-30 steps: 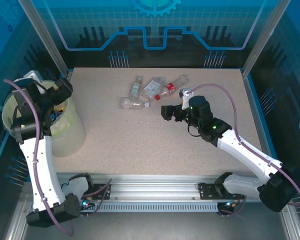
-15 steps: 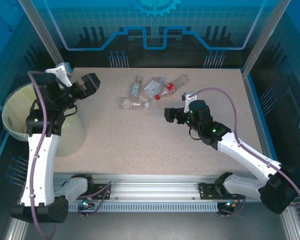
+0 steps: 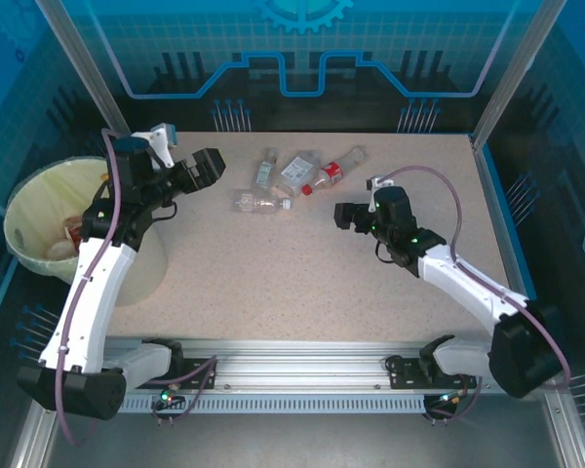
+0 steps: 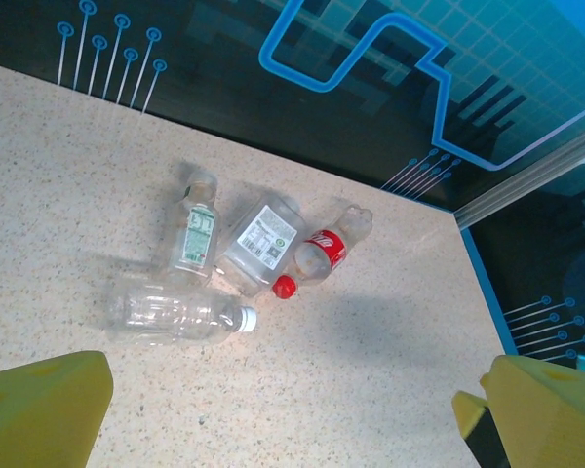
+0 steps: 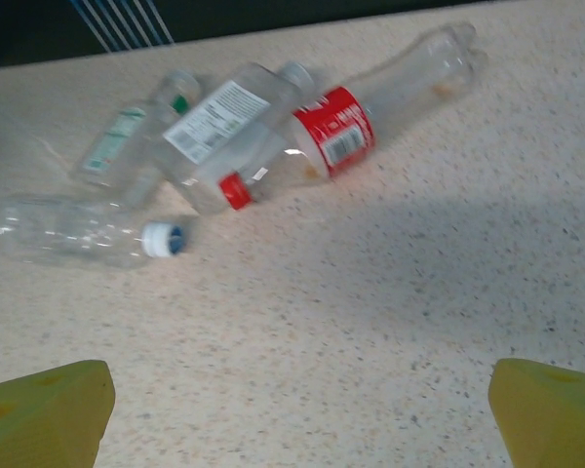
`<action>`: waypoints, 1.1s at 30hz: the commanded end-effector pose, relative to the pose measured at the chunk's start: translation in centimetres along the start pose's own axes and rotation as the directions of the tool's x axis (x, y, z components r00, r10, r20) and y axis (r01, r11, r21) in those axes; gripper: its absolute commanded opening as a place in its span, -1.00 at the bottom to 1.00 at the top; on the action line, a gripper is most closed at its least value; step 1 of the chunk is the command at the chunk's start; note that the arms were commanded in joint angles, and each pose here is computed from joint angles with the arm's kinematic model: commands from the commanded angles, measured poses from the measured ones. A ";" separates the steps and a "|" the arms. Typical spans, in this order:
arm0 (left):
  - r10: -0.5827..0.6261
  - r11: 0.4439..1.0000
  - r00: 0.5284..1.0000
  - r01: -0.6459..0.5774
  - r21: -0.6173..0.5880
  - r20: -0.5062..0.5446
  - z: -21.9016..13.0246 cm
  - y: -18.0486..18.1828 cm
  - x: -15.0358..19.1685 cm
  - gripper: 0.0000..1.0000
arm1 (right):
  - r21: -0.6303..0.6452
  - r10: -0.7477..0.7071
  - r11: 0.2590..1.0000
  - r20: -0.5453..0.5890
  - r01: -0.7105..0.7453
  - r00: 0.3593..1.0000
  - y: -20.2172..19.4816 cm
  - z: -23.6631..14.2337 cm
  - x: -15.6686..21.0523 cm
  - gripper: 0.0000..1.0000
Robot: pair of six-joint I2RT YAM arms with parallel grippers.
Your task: Put the plastic bottles in the bin
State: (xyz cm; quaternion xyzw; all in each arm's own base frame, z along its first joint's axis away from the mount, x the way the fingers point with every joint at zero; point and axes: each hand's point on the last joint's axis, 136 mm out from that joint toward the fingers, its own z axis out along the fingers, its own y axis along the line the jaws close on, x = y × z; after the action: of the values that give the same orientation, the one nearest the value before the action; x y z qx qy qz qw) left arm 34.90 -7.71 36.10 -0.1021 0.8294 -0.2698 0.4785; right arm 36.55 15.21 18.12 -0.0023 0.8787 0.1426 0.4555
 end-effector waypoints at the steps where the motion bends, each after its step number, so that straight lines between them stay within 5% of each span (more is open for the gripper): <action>1: 0.002 1.000 1.000 -0.001 -0.009 0.013 0.2 0.2 0.0 0.98 | -0.009 0.022 1.000 0.013 -0.022 1.000 0.1 1.4 -2.1 0.99; 17: 0.045 0.996 0.999 -0.046 -0.082 -0.012 -0.5 1.8 1.4 0.98 | 0.163 0.355 0.933 -0.266 -0.321 0.896 -3.8 14.7 -3.8 0.99; 21: 0.051 0.993 0.999 -0.051 -0.105 -0.010 -0.6 2.3 1.6 0.98 | 0.292 0.487 0.866 -0.304 -0.407 0.818 -4.6 17.6 -2.6 1.00; 33: 0.077 0.987 0.996 -0.081 -0.136 -0.033 -0.3 3.1 2.1 0.98 | 0.389 0.592 0.790 -0.281 -0.474 0.755 -5.2 24.4 -0.8 0.96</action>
State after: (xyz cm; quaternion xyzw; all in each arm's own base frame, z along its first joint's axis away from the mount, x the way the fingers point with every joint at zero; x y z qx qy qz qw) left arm 34.31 -6.05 33.98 -0.1069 0.8464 -0.2104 0.4774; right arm 58.32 16.27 6.33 0.2760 0.9160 0.1597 0.2434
